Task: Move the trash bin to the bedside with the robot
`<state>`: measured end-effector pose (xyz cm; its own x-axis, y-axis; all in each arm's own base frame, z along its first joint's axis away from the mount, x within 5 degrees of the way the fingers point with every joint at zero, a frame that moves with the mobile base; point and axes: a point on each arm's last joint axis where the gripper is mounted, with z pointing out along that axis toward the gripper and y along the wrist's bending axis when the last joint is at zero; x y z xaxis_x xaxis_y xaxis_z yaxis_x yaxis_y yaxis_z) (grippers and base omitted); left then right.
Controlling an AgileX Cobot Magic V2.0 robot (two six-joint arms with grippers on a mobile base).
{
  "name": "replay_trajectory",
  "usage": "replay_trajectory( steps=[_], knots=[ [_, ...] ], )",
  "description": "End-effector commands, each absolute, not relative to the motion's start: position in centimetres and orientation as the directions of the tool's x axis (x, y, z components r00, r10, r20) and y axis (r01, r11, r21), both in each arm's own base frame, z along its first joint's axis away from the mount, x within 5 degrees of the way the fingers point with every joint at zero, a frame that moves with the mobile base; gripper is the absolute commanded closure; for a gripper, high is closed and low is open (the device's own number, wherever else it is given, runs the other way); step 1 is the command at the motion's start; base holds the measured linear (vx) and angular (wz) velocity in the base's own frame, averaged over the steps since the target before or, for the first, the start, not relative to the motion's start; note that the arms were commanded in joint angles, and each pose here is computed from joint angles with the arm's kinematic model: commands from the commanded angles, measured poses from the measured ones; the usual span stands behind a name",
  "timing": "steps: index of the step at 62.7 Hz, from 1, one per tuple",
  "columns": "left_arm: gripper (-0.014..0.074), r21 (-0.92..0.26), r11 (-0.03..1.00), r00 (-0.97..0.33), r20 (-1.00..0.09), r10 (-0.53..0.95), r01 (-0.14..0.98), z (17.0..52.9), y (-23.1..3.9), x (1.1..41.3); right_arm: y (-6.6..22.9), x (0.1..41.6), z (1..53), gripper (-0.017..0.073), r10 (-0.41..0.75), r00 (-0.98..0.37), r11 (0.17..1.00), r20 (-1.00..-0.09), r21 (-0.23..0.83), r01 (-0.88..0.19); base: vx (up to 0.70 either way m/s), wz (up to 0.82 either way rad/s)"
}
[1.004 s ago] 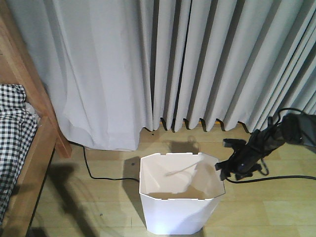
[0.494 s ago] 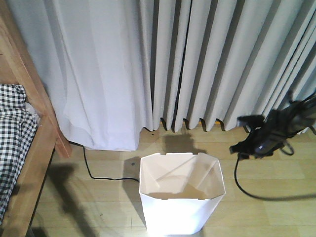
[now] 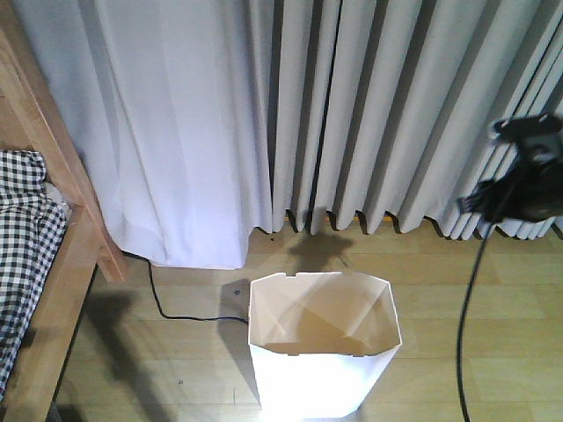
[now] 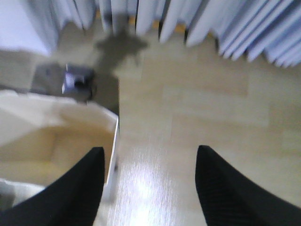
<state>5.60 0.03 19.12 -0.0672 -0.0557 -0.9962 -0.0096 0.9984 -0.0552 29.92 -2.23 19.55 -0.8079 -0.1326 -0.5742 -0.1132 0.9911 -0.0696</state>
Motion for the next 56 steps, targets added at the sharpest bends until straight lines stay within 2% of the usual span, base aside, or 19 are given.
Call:
replay_trajectory(
  steps=[1, 17, 27, 40, 47, 56],
  knots=[
    [0.0599, -0.073, 0.997, -0.014, -0.997, -0.073, -0.004, 18.9, 0.0, 5.7, -2.1, 28.1, 25.1, 0.0156, -0.158, -0.698, 0.988, -0.698, -0.113, -0.110, 0.00, 0.00],
    [0.0599, -0.073, 0.997, -0.014, -0.997, -0.073, -0.004, 18.9, 0.0, 5.7, -1.1, 19.9, 35.0, 0.0156, -0.186, -0.420, 0.982, -0.888, -0.169, -0.078, 0.00, 0.00],
    [0.0599, -0.073, 0.997, -0.014, -0.997, -0.073, -0.004, 18.9, 0.0, 5.7, -0.5, 14.1, 38.1, 0.0156, -0.228, -0.279, 0.974, -0.933, -0.216, -0.072, 0.00, 0.00],
    [0.0599, -0.073, 0.997, -0.014, -0.997, -0.073, -0.004, 18.9, 0.0, 5.7, 0.1, 8.5, 36.1, 0.0156, -0.216, -0.153, 0.976, -0.964, -0.211, -0.044, 0.00, 0.00],
    [0.0599, -0.073, 0.997, -0.014, -0.997, -0.073, -0.004, 18.9, 0.0, 5.7, 0.7, 6.2, 33.1, 0.0156, -0.184, -0.113, 0.981, -0.976, -0.176, -0.075, 0.00, 0.00],
    [0.0599, -0.073, 0.997, -0.014, -0.997, -0.073, -0.004, 18.9, 0.0, 5.7, 0.9, 3.8, 29.8, 0.0156, -0.187, -0.046, 0.979, -0.981, -0.182, -0.086, 0.00, 0.00]
  ],
)
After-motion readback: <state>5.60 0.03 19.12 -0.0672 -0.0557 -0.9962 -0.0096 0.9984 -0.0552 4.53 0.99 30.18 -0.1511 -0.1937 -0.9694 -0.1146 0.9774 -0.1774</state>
